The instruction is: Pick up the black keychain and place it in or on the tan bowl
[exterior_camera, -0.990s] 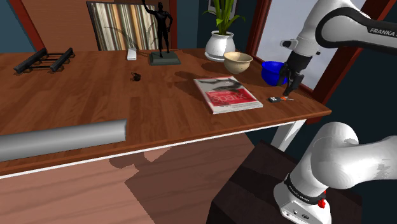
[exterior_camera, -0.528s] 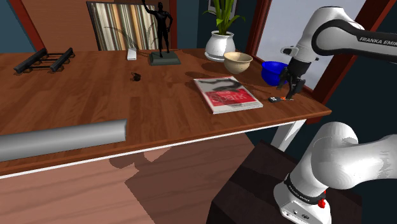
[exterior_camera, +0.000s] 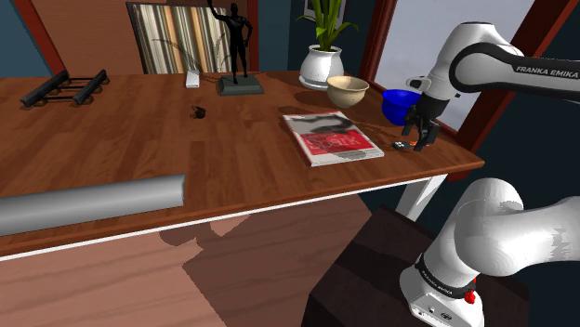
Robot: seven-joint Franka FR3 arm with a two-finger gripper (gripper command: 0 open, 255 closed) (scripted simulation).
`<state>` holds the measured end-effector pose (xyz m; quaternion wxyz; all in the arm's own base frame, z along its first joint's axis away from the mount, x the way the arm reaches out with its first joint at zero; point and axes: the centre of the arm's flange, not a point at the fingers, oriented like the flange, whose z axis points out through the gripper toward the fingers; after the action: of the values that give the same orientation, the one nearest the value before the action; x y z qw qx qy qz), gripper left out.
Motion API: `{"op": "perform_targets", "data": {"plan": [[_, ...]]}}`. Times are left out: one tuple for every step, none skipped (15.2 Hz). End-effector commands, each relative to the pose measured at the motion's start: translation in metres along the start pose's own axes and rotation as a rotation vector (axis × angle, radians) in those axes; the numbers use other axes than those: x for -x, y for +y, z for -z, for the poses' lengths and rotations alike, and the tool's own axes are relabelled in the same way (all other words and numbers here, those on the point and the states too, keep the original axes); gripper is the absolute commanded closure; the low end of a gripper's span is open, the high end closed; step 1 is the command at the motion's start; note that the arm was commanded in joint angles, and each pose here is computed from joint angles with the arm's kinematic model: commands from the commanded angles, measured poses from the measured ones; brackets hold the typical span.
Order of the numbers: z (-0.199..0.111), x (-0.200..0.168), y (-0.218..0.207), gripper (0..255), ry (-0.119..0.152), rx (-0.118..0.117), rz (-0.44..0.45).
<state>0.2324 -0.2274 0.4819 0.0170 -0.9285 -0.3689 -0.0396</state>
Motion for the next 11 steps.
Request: {"op": "perform_targets", "data": {"plan": [[-0.0003,0.0001,-0.0001,0,0.0,0.0,0.0],[-0.0003,0.0001,-0.0001,0,0.0,0.0,0.0],[-0.0002,0.0001,-0.0001,0,0.0,0.0,0.0],[-0.0002,0.0001,-0.0001,255,0.0,0.0,0.0],[-0.0002,0.0001,-0.0001,255,0.0,0.0,0.0],[-0.0002,0.0001,-0.0001,255,0.0,0.0,0.0],[-0.0002,0.0001,-0.0001,255,0.0,0.0,0.0],[-0.0002,0.0001,-0.0001,255,0.0,0.0,0.0],[-0.0002,0.0001,-0.0001,255,0.0,0.0,0.0],[-0.0002,0.0001,-0.0001,255,0.0,0.0,0.0],[-0.0002,0.0001,-0.0001,255,0.0,0.0,0.0]]}}
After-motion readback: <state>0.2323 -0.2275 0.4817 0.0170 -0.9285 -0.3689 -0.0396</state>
